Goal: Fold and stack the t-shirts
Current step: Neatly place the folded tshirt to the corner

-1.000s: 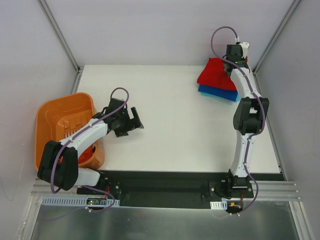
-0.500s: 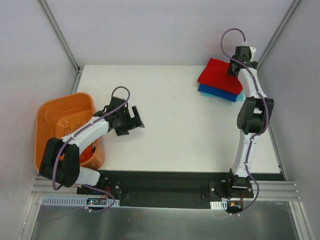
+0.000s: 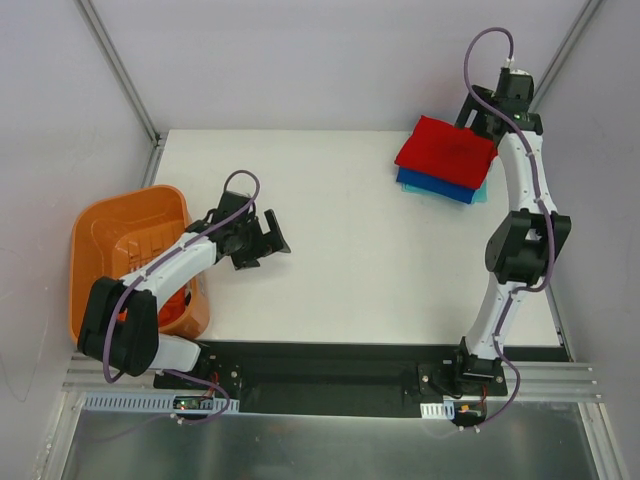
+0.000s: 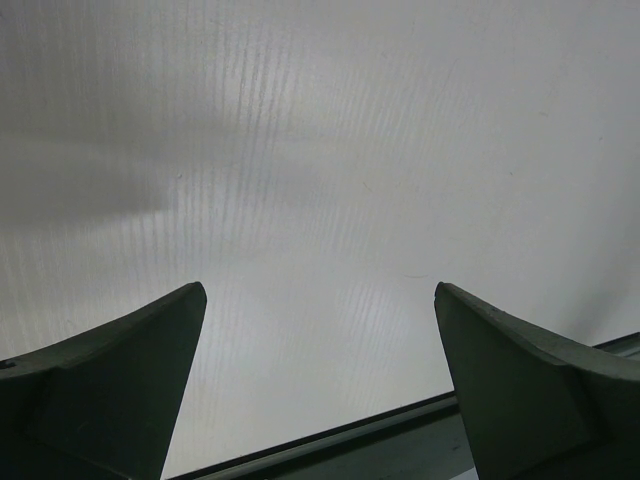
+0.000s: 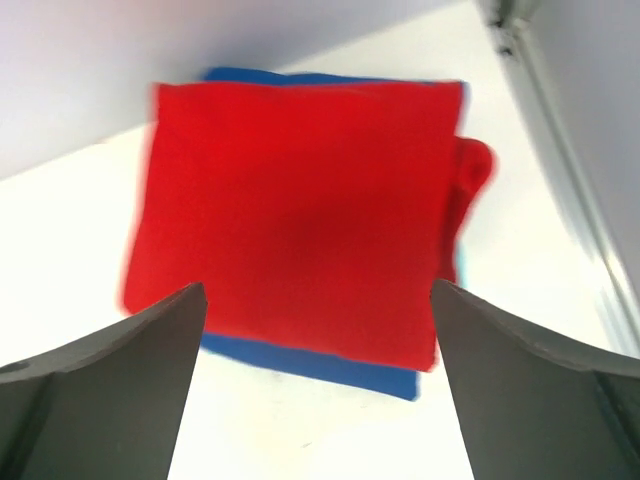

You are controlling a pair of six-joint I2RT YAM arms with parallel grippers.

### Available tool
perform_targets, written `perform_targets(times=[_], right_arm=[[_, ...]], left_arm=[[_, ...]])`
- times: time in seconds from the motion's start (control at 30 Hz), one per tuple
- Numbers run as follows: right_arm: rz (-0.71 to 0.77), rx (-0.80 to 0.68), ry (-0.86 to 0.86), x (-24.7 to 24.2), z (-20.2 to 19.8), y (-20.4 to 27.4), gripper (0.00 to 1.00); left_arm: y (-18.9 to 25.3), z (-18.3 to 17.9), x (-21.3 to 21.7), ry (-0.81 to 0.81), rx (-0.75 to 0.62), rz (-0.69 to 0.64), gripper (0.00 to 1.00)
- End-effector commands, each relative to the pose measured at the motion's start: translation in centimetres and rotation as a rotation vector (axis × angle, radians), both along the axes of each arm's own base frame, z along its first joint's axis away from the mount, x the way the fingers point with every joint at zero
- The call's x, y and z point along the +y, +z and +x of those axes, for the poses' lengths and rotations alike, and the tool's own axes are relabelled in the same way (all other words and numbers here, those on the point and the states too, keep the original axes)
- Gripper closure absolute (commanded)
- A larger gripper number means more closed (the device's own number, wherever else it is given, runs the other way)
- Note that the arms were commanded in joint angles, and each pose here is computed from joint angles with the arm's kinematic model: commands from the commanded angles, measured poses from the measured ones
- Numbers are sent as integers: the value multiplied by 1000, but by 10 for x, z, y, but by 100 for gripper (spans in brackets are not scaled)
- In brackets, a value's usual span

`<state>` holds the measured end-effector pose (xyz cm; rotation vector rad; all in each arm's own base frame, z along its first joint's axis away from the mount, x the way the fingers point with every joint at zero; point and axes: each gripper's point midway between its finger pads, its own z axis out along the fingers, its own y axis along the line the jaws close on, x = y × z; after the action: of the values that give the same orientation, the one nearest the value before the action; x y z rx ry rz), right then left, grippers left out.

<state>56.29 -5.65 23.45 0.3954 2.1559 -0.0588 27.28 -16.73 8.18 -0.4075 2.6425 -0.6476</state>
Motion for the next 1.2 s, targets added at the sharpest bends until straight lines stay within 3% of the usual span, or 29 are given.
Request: perform_targets(times=[0.0, 0.4, 0.57, 0.7, 0.87, 0.97, 1.17], right_arm=[[143, -68, 157, 40, 6, 19, 3], [221, 75, 18, 5, 28, -71, 3], [241, 96, -3, -12, 30, -88, 3], [307, 62, 62, -10, 35, -72, 3], [295, -16, 183, 8, 22, -16, 3], [247, -107, 221, 16, -9, 42, 3], [189, -99, 195, 41, -101, 56, 3]], left_arm=[[34, 14, -4, -22, -96, -33, 1], [48, 19, -5, -26, -139, -36, 1], [49, 22, -5, -24, -140, -37, 1], [56, 25, -13, -43, -142, -66, 1], [67, 25, -14, -47, -170, -80, 1], [73, 21, -12, -37, -196, -81, 1], [71, 6, -15, -8, -202, -68, 1]])
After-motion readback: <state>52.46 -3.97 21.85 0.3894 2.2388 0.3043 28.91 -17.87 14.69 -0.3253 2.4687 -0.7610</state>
